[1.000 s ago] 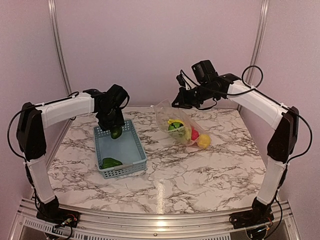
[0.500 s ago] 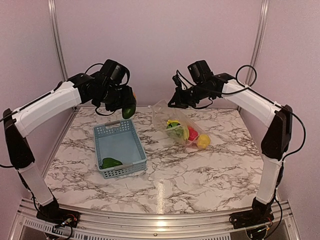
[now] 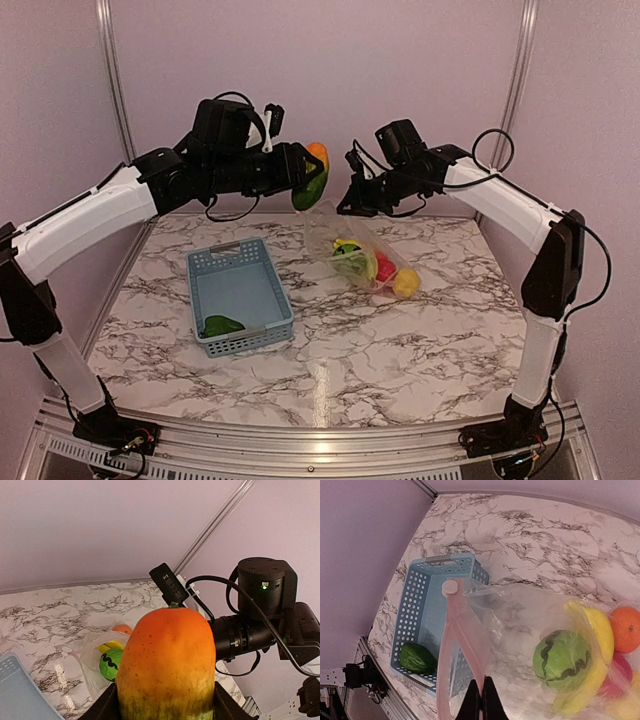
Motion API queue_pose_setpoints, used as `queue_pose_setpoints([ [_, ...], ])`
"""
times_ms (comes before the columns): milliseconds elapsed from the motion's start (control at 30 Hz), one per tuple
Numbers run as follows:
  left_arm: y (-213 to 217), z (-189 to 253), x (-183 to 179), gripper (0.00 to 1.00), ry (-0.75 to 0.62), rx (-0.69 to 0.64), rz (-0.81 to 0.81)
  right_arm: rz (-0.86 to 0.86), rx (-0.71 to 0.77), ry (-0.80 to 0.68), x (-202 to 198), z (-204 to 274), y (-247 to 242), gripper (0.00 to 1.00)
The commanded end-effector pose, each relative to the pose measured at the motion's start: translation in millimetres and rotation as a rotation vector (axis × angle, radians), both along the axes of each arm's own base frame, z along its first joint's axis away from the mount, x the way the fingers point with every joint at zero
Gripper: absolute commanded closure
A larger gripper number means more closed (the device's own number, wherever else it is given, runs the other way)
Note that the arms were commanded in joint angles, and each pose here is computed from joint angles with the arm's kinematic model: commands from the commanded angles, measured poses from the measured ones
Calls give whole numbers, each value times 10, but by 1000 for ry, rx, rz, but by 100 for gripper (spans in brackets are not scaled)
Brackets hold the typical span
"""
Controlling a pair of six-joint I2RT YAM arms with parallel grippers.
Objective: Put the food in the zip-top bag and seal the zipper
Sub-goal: Place the fake fruit in the zipper food storage bag.
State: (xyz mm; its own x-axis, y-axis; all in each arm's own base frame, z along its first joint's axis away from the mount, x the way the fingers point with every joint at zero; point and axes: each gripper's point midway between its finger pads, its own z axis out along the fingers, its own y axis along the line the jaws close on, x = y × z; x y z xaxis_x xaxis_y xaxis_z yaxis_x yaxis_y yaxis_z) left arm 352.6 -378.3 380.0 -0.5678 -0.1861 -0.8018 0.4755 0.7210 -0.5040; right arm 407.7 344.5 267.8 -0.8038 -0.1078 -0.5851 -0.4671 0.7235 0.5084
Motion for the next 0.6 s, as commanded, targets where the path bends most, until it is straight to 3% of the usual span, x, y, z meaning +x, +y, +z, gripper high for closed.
queue_pose_setpoints([
  [0,-295,-82,-59,63,-21,-37,-109,-15,-11,-44,-46,207,-109,100],
  [200,-465,-296,-46,64,26,-50,-125,-26,-8,-66,-55,336,-129,100],
  [567,-348,-914,272,65,137,-25,99,-36,2,-86,-114,526,-176,100],
])
